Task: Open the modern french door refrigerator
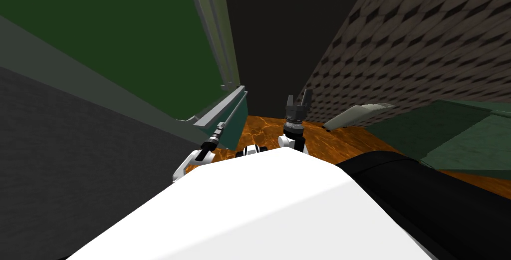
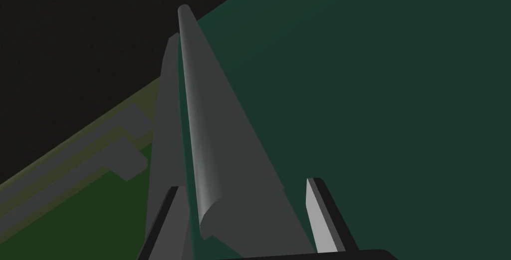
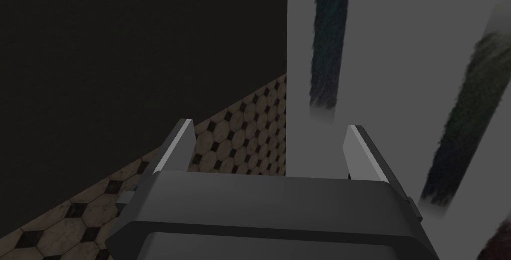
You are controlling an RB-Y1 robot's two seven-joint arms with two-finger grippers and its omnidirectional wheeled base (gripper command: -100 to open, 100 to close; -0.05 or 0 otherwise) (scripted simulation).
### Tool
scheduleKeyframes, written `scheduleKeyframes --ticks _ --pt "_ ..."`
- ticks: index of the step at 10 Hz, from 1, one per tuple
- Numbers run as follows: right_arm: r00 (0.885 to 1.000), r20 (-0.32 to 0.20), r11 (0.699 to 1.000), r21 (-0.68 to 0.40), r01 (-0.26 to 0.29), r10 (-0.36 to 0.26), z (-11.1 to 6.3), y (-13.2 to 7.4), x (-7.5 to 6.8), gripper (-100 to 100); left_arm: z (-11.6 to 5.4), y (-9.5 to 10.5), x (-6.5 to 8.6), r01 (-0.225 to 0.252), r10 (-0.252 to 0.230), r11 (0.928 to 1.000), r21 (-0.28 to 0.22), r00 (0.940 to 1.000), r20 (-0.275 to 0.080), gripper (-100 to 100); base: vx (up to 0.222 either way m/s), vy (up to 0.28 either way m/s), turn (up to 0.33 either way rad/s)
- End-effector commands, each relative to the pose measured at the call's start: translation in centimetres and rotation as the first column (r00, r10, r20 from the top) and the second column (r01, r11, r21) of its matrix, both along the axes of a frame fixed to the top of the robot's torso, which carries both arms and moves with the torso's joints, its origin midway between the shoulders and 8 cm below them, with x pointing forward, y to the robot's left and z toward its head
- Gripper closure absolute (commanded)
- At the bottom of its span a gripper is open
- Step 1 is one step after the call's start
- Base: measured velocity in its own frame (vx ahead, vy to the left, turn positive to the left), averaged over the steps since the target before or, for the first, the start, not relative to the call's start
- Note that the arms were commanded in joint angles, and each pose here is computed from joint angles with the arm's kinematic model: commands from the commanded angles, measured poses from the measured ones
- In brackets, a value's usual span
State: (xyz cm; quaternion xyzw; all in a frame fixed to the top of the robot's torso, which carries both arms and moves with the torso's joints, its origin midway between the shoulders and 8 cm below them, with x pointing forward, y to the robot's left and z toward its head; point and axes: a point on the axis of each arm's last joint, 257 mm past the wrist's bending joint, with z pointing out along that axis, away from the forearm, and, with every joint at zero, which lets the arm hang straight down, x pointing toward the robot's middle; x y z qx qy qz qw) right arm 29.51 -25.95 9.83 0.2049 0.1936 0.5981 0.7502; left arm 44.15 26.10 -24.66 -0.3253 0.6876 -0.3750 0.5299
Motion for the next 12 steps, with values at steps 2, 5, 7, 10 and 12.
scheduleKeyframes --ticks 2,5,7,10,12 --pt "1.0 0.0 1.0 0.0 0.0 0.0 0.0 0.0 0.0 0 0.8 -0.6 -0.1 0.01 -0.01 1.0 0.0 0.9998 0.018 100 -0.042 -0.174 0.023" --pt "1.0 0.0 1.0 0.0 0.0 0.0 0.0 0.0 0.0 0 0.3 -0.6 -0.5 0.008 -0.008 1.0 0.002 1.0 0.005 100 -0.048 -0.17 0.009" --pt "1.0 0.0 1.0 0.0 0.0 0.0 0.0 0.0 0.0 0 0.5 -1.0 -0.7 0.014 -0.014 0.9999 -0.001 0.9999 0.009 100 -0.03 -0.146 0.017" --pt "1.0 0.0 1.0 0.0 0.0 0.0 0.0 0.0 0.0 0 1.3 -1.5 -0.8 0.024 -0.024 0.9997 0.0 0.9993 0.029 100 -0.048 -0.197 0.021" --pt "1.0 0.0 1.0 0.0 0.0 0.0 0.0 0.0 0.0 0 0.3 -1.4 -1.3 0.02 -0.02 0.9998 0.0 0.9998 0.005 100 -0.034 -0.115 0.004"
